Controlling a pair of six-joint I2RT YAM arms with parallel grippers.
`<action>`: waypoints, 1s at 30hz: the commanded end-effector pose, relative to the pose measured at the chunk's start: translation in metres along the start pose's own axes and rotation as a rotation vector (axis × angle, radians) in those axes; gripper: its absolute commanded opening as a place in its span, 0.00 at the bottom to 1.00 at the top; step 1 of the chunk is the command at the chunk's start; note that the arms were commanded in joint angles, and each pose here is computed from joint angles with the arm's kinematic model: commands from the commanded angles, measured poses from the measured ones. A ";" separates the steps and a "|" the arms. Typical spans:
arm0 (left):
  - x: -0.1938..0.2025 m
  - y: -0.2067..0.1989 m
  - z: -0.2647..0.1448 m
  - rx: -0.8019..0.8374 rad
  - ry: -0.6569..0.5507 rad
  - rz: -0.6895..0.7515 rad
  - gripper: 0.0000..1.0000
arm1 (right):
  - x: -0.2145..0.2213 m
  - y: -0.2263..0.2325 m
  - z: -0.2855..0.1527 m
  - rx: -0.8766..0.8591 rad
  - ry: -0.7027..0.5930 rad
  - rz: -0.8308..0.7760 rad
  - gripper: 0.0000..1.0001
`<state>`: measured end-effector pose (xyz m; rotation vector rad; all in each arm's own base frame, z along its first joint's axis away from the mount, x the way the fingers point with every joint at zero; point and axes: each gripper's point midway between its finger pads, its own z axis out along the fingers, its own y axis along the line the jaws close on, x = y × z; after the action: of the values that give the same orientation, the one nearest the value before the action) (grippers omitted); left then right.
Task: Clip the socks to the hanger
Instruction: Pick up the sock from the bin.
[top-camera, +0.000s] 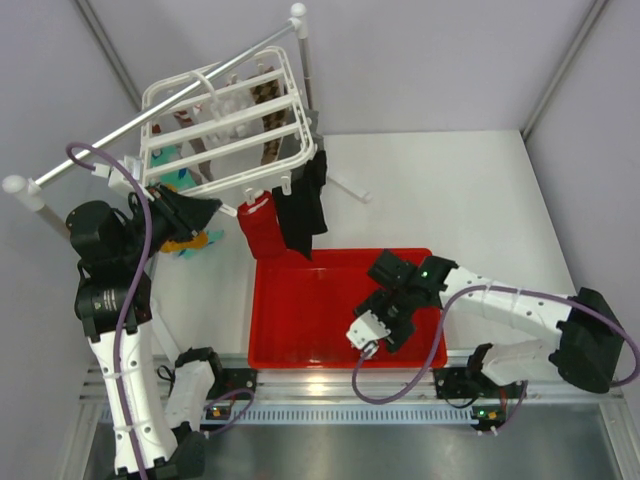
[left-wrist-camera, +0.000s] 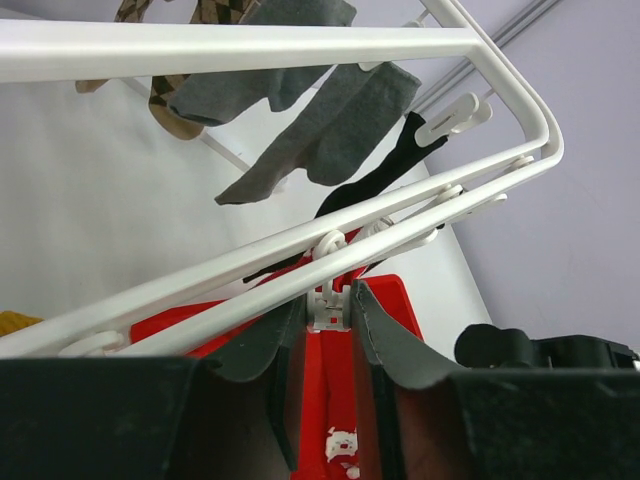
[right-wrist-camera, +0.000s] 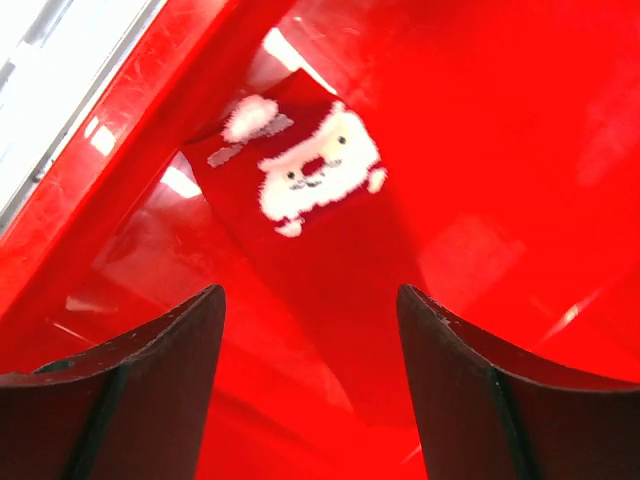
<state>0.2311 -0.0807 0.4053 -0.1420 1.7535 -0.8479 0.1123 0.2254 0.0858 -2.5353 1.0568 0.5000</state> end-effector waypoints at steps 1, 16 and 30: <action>-0.005 -0.003 0.002 0.022 -0.015 0.021 0.00 | -0.005 -0.003 0.013 -0.070 -0.047 -0.115 0.68; -0.005 0.000 -0.001 -0.004 -0.014 0.053 0.00 | -0.007 -0.046 0.066 -0.096 -0.083 0.153 0.44; -0.003 0.002 -0.001 -0.010 -0.006 0.047 0.00 | -0.007 -0.126 0.042 0.235 -0.184 0.571 0.45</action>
<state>0.2317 -0.0787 0.4026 -0.1266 1.7586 -0.8216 0.1982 0.3146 0.0433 -1.9872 1.7491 0.6137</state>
